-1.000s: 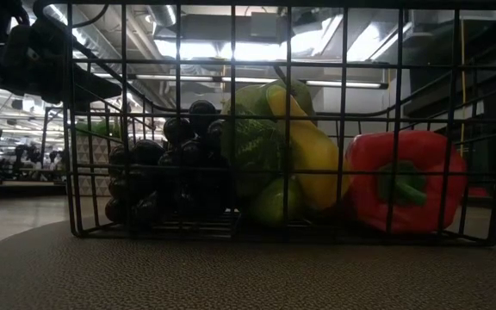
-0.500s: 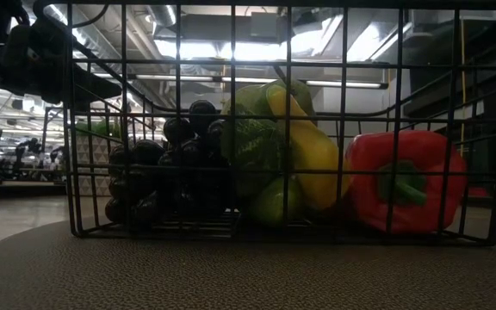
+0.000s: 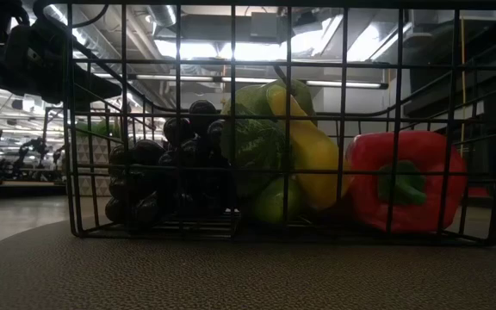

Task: Build produce basket
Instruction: Put the green grapes into the wire basket

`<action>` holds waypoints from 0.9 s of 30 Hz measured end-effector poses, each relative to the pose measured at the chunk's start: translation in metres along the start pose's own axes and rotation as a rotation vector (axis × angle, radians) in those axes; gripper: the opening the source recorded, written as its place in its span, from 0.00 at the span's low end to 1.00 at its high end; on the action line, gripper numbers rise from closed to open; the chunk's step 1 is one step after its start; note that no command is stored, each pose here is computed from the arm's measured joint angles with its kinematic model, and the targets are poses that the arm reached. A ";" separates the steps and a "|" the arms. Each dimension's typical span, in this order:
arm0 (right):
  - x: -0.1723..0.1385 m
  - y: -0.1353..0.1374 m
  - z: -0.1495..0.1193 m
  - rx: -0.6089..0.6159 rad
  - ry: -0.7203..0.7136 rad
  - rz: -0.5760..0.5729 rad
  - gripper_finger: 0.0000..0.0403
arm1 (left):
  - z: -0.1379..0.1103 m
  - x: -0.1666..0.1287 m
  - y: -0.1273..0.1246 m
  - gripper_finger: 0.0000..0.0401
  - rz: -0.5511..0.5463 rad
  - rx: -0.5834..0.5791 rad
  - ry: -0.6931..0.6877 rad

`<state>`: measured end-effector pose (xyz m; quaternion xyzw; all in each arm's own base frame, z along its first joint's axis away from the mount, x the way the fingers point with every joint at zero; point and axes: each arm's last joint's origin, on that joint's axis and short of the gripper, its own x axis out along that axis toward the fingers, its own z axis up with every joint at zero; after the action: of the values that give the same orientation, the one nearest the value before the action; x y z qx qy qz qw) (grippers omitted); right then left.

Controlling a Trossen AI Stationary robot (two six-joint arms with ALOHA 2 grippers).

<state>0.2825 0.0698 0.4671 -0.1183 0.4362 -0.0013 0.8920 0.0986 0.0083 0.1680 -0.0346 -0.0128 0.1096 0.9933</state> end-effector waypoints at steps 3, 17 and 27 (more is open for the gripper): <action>0.003 -0.011 0.000 0.002 0.008 0.058 0.01 | 0.000 0.000 0.000 0.05 0.000 0.000 0.000; -0.005 -0.055 -0.014 0.085 0.029 0.071 0.01 | 0.000 0.000 0.000 0.05 0.000 0.000 0.000; 0.011 -0.027 -0.015 0.012 0.072 0.183 0.01 | 0.000 0.000 0.000 0.05 0.000 0.000 0.000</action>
<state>0.2802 0.0393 0.4550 -0.0726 0.4768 0.0733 0.8729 0.0986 0.0083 0.1680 -0.0346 -0.0128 0.1096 0.9933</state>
